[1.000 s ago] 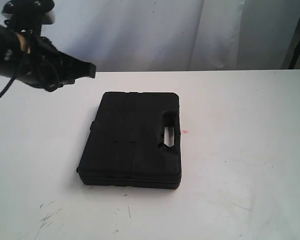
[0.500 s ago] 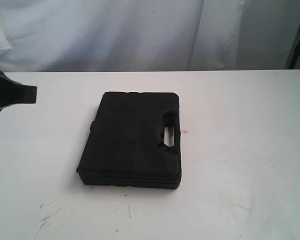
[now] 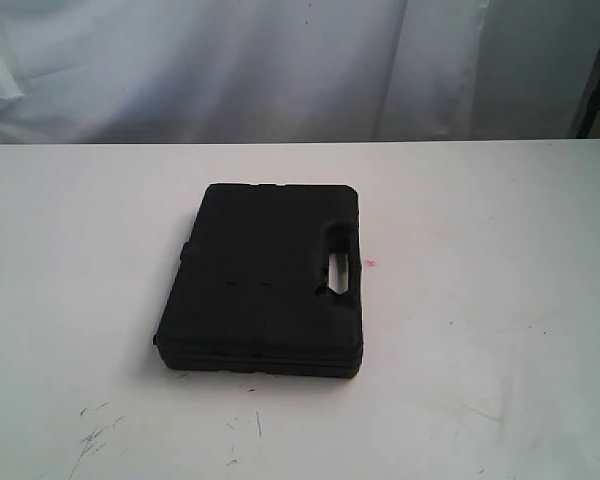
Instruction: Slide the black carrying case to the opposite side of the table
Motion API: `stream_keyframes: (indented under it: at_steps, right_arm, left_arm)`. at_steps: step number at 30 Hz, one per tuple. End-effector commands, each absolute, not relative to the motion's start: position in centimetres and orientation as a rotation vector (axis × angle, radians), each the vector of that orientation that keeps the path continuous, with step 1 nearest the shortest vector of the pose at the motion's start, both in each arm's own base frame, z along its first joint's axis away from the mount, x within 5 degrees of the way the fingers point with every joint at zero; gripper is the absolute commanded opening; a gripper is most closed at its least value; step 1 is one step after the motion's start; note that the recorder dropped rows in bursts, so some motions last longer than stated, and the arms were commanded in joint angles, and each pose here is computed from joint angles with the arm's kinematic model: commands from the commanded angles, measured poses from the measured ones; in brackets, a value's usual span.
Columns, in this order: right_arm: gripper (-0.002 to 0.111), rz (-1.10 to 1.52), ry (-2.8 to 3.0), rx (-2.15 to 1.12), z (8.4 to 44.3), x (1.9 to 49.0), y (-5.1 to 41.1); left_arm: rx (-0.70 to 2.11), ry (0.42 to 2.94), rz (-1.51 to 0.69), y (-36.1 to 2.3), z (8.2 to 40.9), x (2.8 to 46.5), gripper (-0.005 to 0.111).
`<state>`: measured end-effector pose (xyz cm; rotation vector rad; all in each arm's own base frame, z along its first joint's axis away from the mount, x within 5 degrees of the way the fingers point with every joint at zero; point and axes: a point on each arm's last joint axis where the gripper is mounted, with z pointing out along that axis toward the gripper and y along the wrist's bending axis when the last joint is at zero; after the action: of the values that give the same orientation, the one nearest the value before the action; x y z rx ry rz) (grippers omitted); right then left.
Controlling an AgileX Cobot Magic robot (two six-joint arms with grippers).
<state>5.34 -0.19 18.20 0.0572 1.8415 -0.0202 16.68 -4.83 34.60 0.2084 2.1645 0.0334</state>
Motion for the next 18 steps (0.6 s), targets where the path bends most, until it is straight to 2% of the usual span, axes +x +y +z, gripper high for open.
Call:
stream_keyframes:
  at_steps: [1, 5, 10, 18]
  right_arm:
    - [0.000, -0.027, 1.826, 0.057, 18.2, 5.3, -0.2]
    - [0.000, -0.027, 1.826, 0.057, 18.2, 5.3, -0.2]
    - [0.000, -0.027, 1.826, 0.057, 18.2, 5.3, -0.2]
    - [0.000, -0.027, 1.826, 0.057, 18.2, 5.3, -0.2]
  left_arm:
    - [0.013, 2.089, 0.056, -1.9, 34.3, 14.3, 0.000]
    - [-0.125, 1.919, 0.042, 0.3, 33.1, 11.8, 0.000]
    - [-0.161, 1.707, 0.035, 1.1, 31.1, 9.1, 0.000]
    - [-0.258, 1.677, 0.004, 1.3, 27.5, 6.9, 0.000]
